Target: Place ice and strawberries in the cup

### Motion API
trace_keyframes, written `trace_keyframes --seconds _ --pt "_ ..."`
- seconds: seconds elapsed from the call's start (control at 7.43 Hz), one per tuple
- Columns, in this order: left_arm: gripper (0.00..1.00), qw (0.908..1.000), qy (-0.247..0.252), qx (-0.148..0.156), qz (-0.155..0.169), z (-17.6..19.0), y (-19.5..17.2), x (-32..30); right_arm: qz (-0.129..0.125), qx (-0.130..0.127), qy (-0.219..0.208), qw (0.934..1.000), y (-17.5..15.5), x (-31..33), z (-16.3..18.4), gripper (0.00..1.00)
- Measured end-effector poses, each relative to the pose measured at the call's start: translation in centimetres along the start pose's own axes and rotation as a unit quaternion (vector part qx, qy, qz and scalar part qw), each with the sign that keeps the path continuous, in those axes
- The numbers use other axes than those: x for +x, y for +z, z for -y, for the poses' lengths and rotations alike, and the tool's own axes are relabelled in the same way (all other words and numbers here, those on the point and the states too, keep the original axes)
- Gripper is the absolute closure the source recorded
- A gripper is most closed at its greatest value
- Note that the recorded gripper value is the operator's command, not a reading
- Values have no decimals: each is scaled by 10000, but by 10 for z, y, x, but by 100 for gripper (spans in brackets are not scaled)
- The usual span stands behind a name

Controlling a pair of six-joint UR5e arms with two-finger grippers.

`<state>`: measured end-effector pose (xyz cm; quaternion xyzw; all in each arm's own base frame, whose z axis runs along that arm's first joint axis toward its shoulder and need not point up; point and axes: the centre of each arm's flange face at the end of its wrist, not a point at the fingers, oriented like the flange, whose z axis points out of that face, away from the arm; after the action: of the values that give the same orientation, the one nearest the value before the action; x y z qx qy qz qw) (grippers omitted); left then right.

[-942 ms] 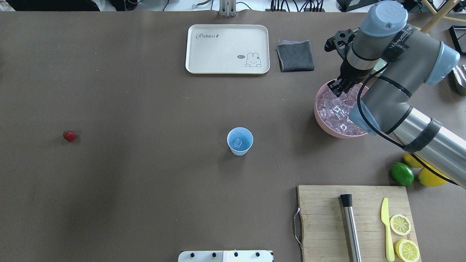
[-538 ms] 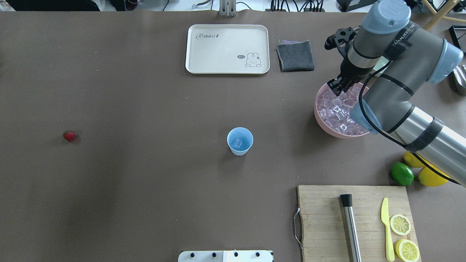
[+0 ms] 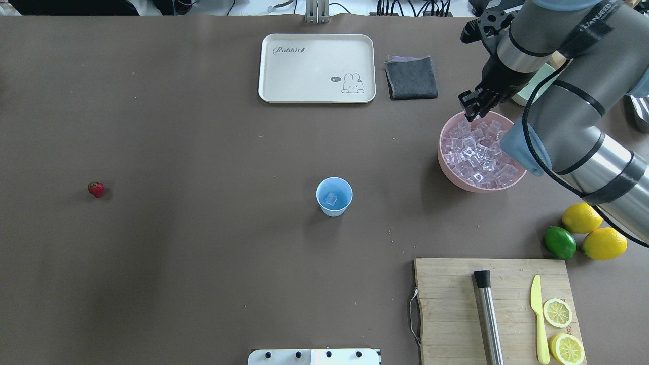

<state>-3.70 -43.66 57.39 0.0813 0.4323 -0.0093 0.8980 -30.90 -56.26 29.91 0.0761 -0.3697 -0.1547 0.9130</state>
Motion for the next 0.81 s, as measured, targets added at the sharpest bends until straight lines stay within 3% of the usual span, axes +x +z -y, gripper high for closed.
trace_keyframes --seconds 0.4,0.81 --pt "2 10000 -15 -20 2 0 2 -2 403 82 1133 9927 -16 -136 -5 100" --pt "2 10000 -3 -4 1 0 0 0 480 261 1754 9830 27 -247 -41 100"
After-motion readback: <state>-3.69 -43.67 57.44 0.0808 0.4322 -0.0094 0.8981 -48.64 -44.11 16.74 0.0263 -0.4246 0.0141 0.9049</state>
